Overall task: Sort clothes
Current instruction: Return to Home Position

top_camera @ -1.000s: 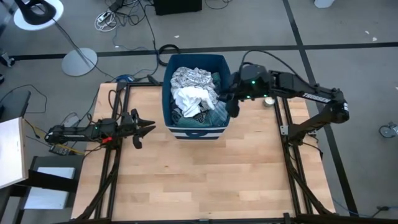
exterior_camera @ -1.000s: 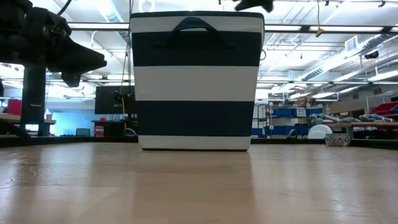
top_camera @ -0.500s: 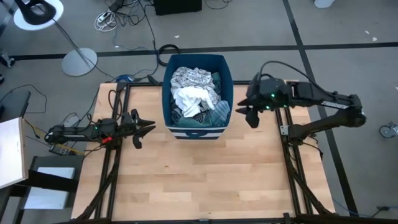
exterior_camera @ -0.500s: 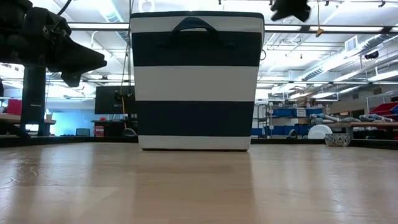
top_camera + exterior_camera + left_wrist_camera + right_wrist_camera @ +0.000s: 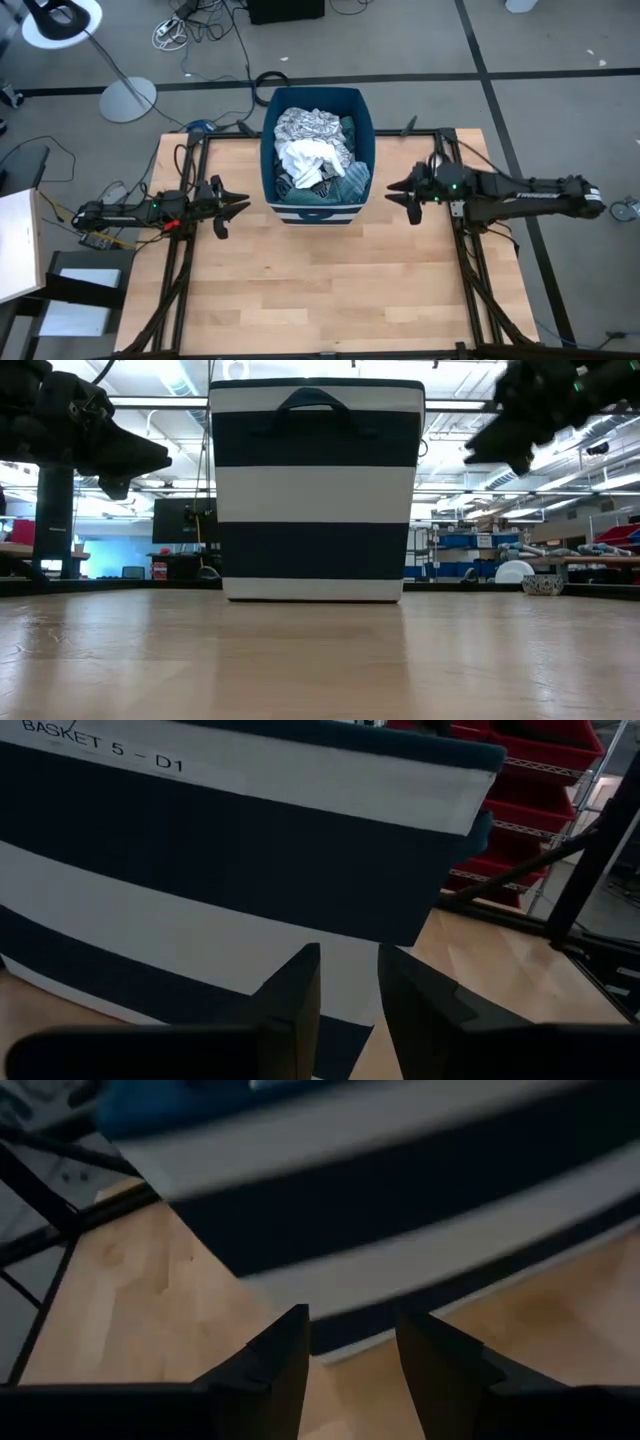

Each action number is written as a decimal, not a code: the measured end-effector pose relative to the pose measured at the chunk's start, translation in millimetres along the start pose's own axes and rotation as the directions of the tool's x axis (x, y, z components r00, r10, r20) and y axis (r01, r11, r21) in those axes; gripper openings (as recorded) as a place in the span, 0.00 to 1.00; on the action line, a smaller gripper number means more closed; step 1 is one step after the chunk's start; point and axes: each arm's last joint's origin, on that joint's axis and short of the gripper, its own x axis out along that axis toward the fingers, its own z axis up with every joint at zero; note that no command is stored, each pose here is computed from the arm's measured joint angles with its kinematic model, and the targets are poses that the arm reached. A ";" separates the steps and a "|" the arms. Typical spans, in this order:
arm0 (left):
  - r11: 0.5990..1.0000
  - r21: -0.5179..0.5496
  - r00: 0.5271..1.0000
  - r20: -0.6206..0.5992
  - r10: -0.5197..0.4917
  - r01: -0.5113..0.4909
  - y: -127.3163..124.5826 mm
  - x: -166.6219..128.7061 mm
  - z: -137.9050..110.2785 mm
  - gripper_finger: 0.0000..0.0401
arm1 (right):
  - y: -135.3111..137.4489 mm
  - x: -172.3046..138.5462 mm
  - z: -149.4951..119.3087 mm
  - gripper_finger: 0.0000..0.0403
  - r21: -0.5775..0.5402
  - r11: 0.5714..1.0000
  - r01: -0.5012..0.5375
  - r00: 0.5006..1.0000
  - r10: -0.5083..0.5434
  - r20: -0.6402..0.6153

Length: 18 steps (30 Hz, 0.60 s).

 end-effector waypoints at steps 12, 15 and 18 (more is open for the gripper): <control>1.000 0.000 1.000 0.000 0.000 0.000 0.0 0.0 0.0 0.27 | -13.2 -5.3 -63.6 0.38 0.039 0.989 -0.145 0.975 0.136 0.174; 1.000 0.000 1.000 0.000 0.000 0.000 0.0 0.0 0.0 0.27 | -15.0 -7.8 -71.0 0.38 0.013 0.989 -0.151 0.970 0.145 0.197; 1.000 0.000 1.000 0.000 0.000 0.000 0.0 0.0 0.0 0.27 | -17.1 -9.7 -77.2 0.38 -0.012 0.988 -0.153 0.964 0.152 0.220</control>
